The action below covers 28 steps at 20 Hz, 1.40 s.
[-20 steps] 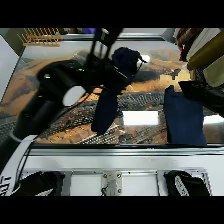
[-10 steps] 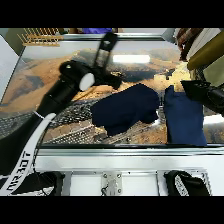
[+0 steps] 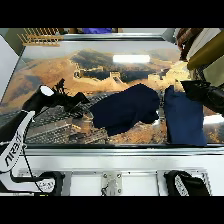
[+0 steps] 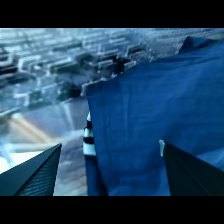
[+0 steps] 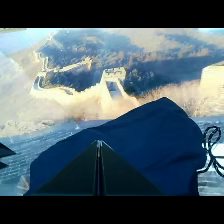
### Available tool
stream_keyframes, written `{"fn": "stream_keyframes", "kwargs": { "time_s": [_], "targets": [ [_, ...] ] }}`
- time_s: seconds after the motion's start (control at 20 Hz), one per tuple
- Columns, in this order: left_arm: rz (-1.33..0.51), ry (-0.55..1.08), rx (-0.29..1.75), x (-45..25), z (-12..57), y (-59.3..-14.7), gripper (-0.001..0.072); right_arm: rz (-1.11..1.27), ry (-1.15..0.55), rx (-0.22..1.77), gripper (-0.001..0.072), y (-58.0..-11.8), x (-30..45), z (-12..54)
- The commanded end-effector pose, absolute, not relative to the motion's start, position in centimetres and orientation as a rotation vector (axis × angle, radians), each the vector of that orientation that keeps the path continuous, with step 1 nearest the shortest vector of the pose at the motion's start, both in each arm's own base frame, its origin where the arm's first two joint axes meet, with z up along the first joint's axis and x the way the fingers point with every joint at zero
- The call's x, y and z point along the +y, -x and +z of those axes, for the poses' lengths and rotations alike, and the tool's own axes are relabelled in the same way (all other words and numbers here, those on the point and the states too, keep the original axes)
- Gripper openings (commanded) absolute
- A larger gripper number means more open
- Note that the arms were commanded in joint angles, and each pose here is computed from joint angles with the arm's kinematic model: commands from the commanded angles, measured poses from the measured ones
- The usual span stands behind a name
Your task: Fold the clothes and pants, and hang the long-sleeved shirts on hangers.
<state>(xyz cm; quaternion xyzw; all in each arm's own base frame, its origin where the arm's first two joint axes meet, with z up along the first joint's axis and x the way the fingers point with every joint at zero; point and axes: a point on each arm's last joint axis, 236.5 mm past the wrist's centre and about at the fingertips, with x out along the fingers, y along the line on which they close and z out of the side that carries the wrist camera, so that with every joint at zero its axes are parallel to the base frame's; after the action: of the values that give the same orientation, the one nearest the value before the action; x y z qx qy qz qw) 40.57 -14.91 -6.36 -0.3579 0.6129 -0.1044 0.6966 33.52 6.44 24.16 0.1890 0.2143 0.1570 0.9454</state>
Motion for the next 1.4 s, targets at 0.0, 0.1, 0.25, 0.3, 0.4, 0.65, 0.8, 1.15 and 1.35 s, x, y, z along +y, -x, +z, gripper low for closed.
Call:
{"fn": "stream_keyframes", "kwargs": {
  "time_s": [0.0, 0.1, 0.25, 0.3, 0.4, 0.65, 0.8, 1.15, 1.35],
  "targets": [
    [-0.272, 0.977, 1.385, -16.8, -8.7, -41.8, 0.0684, 0.327, -0.385, 0.445, 0.0021, -33.4, 6.6, 24.0],
    [-0.29, 0.954, 1.403, -18.1, -9.7, -42.7, 0.0684, 0.34, -0.382, 0.472, 0.0021, -33.0, 7.0, 23.6],
    [-0.332, 0.92, 1.417, -20.3, -10.3, -43.7, 0.0684, 0.353, -0.379, 0.497, 0.0021, -32.6, 7.3, 23.1],
    [-0.346, 0.908, 1.421, -21.1, -10.4, -43.9, 0.0684, 0.354, -0.379, 0.5, 0.002, -32.6, 7.3, 23.0],
    [-0.372, 0.887, 1.425, -22.4, -10.6, -44.2, 0.0682, 0.355, -0.38, 0.503, 0.002, -32.6, 7.4, 23.0],
    [-0.409, 0.88, 1.363, -22.1, -7.9, -46.3, 0.0007, 0.387, -0.383, 0.608, 0.0019, -32.2, 8.1, 20.7],
    [-0.427, 0.802, 1.2, -17.1, -1.5, -49.8, 0.0007, 0.363, -0.378, 0.731, 0.0018, -32.8, 7.4, 17.2],
    [-0.243, 0.505, 0.936, -4.3, 9.8, -51.5, 0.0007, 0.19, -0.344, 0.957, 0.0018, -37.9, 3.6, 6.7],
    [-0.243, 0.512, 0.947, -4.2, 9.7, -51.1, 0.0007, 0.2, -0.378, 0.978, 0.0454, -42.2, 6.1, 1.5]
  ]
}}
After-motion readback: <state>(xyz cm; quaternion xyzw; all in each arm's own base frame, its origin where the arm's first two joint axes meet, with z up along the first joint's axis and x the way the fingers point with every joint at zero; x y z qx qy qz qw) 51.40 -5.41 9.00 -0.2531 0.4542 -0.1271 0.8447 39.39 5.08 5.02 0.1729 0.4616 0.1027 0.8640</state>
